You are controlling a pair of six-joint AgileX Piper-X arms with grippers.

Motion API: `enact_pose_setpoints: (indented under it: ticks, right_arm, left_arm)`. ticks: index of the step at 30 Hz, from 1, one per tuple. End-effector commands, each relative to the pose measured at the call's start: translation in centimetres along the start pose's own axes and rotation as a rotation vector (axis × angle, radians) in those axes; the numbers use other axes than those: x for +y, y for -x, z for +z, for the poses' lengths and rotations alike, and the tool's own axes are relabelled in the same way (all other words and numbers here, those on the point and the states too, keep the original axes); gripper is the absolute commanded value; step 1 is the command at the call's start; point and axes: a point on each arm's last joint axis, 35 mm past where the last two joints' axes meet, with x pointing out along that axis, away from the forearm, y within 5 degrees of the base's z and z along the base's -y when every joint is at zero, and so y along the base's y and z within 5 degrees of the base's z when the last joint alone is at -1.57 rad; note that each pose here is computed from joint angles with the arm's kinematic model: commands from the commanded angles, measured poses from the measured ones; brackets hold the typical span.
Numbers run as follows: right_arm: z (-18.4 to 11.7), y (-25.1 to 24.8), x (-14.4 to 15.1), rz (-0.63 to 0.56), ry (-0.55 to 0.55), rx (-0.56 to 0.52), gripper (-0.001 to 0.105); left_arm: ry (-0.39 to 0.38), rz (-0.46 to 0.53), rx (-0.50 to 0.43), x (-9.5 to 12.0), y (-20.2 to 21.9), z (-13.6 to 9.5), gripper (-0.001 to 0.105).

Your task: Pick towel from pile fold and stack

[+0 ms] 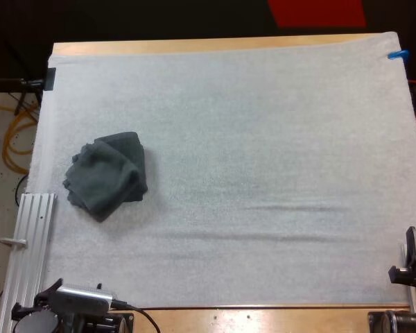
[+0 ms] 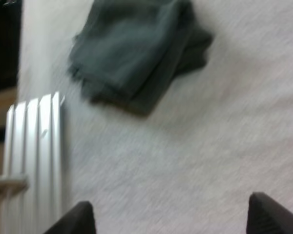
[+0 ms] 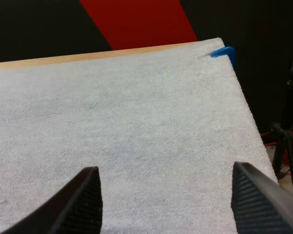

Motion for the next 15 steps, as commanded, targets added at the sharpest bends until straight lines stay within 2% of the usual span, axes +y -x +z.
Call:
enact_pose_setpoints:
  ticks: [1, 7, 9, 14, 15]
  right_arm:
    - [0.3, -0.2, -0.1, 0.000, -0.001, -0.011, 0.056]
    - [0.6, -0.2, -0.2, -0.007, 0.002, -0.036, 0.056]
    - [0.7, -0.2, -0.2, -0.009, 0.002, -0.045, 0.056]
    - [1.0, -0.3, -0.3, -0.018, 0.006, -0.078, 0.056]
    - [1.0, -0.4, -0.3, -0.018, 0.006, -0.078, 0.056]
  left_arm:
    - [-0.002, 0.037, 0.042, 0.1, -0.1, -0.2, 0.062]
    - [0.005, 0.020, -0.004, 0.0, -0.9, 0.3, 0.062]
    - [0.016, -0.006, -0.071, -0.1, -1.0, 1.1, 0.062]
    - [0.029, -0.107, -0.320, -0.4, -1.3, 3.7, 0.062]
    - [0.028, -0.115, -0.337, -0.5, -1.5, 3.9, 0.062]
